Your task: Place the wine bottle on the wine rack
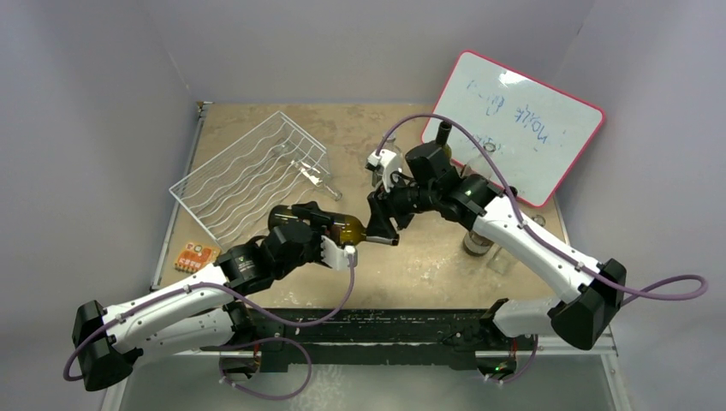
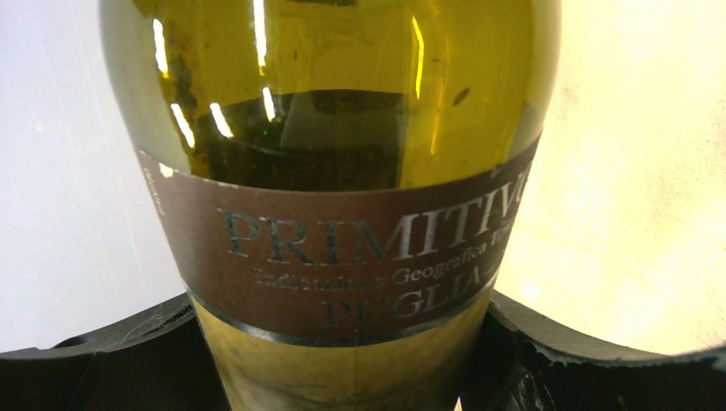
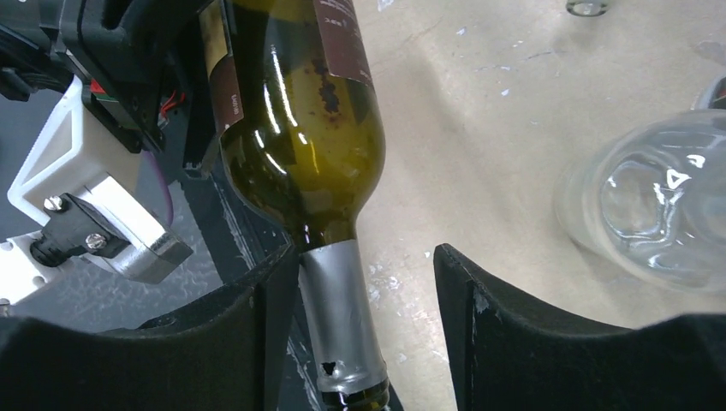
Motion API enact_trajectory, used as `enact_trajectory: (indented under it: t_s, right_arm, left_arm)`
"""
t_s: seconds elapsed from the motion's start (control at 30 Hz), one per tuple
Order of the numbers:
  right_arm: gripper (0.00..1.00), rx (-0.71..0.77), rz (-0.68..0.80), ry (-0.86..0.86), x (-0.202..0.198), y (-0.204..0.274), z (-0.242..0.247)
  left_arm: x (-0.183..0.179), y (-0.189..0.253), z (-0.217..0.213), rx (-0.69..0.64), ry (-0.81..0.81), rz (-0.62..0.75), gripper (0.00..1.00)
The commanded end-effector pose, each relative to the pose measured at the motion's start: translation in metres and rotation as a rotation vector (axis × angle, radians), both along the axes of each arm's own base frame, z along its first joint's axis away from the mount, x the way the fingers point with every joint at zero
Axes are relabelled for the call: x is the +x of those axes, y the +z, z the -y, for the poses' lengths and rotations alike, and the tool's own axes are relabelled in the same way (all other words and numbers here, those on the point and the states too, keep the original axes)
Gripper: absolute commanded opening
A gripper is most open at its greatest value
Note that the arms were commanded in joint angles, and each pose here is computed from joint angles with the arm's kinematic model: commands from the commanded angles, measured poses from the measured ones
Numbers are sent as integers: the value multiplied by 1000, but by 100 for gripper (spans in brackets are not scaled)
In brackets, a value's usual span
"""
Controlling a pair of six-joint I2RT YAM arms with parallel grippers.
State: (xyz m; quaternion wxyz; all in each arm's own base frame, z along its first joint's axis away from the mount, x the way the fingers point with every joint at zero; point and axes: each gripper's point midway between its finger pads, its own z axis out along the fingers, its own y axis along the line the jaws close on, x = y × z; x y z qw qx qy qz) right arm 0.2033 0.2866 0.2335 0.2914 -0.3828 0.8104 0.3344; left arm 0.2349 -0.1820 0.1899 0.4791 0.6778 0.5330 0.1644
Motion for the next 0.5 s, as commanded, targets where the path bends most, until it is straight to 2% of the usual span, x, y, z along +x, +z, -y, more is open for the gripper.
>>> enact_trajectory:
  t_s: [0.0, 0.3, 0.47]
  right_arm:
    - [62, -14, 21, 47, -7, -5, -8]
    - [63, -32, -22, 111, -26, -23, -13]
    - [64, -25, -10, 125, -22, -22, -22]
  left_arm:
    - [10, 60, 15, -115, -34, 150, 0]
    - [8, 61, 12, -105, -42, 164, 0]
    - [8, 63, 15, -104, -54, 158, 0]
